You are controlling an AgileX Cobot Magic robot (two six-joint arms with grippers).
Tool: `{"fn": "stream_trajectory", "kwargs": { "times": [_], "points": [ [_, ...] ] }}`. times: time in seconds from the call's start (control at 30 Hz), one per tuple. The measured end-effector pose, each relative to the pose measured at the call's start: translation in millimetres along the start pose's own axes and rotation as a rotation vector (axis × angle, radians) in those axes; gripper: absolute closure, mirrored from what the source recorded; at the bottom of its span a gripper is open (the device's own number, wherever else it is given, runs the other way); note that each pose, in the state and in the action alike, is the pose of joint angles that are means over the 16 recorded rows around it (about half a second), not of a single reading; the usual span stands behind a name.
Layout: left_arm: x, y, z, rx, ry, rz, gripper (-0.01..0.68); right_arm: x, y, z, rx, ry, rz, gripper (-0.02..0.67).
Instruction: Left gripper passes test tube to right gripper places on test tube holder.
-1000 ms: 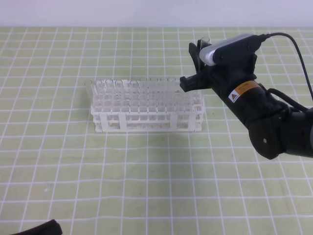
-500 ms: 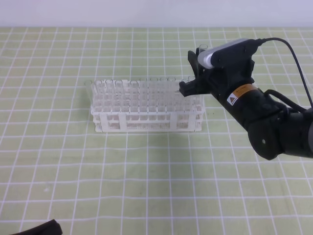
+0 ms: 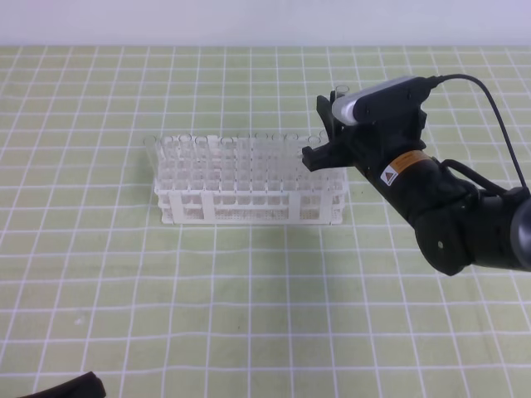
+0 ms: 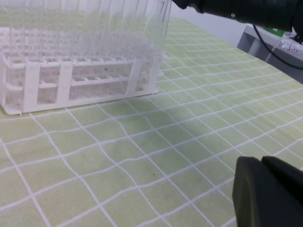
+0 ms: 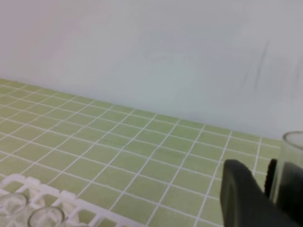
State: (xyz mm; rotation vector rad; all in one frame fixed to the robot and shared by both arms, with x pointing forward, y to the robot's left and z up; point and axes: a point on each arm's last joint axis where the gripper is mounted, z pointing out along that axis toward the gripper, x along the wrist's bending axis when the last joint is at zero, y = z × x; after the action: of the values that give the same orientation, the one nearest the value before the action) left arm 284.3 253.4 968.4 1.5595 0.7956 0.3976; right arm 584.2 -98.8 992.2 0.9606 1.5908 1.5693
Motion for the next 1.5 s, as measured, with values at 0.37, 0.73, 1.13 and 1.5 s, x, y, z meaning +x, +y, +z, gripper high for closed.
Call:
{"fn": "stream_trajectory", "kwargs": {
  "times": [0.37, 0.73, 1.13, 1.5],
  "points": [
    [0.0, 0.0, 0.0, 0.002, 0.001, 0.000, 0.676, 1.5, -0.8, 0.3, -0.002, 0.017, -0.021, 0.565],
    [0.0, 0.0, 0.0, 0.002, 0.001, 0.000, 0.676, 2.6, -1.8, 0.5, 0.011, 0.029, -0.031, 0.553],
    [0.2, -1.2, 0.4, 0.005, 0.000, 0.000, 0.676, 1.3, -2.1, 0.6, 0.017, 0.014, -0.015, 0.463],
    [0.2, -1.2, 0.4, 0.005, 0.000, 0.000, 0.675, -0.3, -1.7, -1.4, 0.019, -0.003, 0.004, 0.414]
  ]
}}
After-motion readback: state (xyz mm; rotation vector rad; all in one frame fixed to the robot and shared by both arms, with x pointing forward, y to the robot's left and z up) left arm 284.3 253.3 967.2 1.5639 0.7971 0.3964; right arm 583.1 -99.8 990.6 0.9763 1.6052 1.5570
